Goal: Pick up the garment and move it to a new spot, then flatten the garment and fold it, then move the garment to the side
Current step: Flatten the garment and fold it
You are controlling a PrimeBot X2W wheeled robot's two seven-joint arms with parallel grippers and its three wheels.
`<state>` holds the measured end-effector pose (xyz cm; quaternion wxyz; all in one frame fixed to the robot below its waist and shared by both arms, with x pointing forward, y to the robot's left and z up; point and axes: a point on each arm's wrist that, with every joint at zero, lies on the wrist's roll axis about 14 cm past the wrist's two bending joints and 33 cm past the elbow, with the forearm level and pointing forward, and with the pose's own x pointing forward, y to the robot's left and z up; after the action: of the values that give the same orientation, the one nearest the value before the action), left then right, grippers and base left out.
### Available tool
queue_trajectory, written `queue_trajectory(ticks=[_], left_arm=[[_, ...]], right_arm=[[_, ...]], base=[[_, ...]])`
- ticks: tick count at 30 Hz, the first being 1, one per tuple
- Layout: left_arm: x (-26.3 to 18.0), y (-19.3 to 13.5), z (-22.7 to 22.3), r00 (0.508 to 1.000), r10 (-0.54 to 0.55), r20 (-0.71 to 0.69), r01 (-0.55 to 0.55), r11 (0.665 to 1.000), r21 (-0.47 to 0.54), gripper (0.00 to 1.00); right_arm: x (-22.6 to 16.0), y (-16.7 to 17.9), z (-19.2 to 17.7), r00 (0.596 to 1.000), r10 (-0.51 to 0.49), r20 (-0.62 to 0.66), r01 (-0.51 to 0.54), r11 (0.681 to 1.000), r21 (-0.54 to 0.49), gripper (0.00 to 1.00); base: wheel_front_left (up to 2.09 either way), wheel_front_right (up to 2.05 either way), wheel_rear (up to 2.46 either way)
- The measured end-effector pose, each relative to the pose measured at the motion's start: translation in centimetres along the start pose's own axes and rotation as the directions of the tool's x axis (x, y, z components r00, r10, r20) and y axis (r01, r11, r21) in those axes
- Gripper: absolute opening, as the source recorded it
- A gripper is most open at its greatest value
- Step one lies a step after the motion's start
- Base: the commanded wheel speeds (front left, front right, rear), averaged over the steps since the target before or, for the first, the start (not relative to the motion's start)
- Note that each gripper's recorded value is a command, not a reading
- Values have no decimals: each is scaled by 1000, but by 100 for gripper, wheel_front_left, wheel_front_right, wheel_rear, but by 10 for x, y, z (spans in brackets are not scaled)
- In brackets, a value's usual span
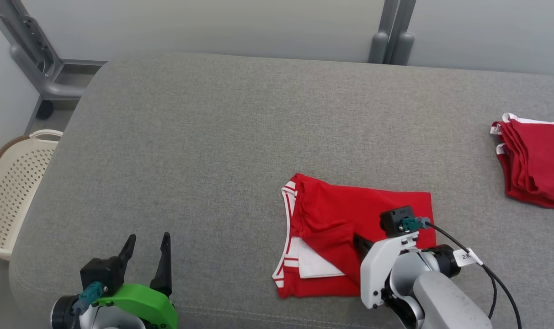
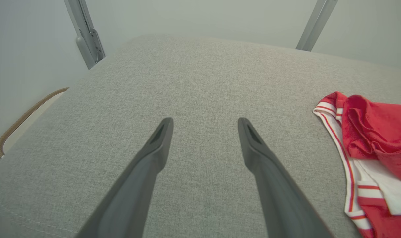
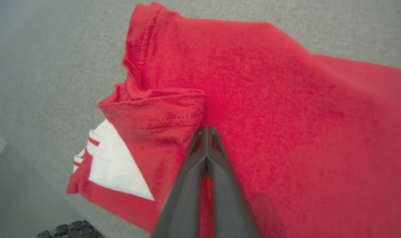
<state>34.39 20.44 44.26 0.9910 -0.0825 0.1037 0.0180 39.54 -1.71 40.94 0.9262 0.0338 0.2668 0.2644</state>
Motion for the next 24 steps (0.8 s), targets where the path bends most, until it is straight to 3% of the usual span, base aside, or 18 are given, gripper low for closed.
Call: queue_trajectory(ticks=[8, 16, 20, 24], left_arm=[[0, 2, 0, 1000, 5, 1, -5, 1000, 1, 100], [-2, 2, 0, 1000, 4, 2, -4, 1000, -3, 100], [-3, 3, 2, 1000, 6, 11, -6, 1000, -5, 100], [-4, 3, 4, 1000, 9, 17, -9, 1000, -7, 100]], right_arm=[[4, 46, -9, 990, 140, -33, -140, 990, -10, 0], [-2, 100, -30, 950, 294, -105, -299, 954, -30, 0], [-7, 119, -27, 932, 348, -97, -352, 935, -26, 0], [-5, 122, 0, 932, 361, -21, -361, 931, -49, 0]], base=[[0, 0, 0], [0, 0, 0], [0, 0, 0], [0, 0, 0]])
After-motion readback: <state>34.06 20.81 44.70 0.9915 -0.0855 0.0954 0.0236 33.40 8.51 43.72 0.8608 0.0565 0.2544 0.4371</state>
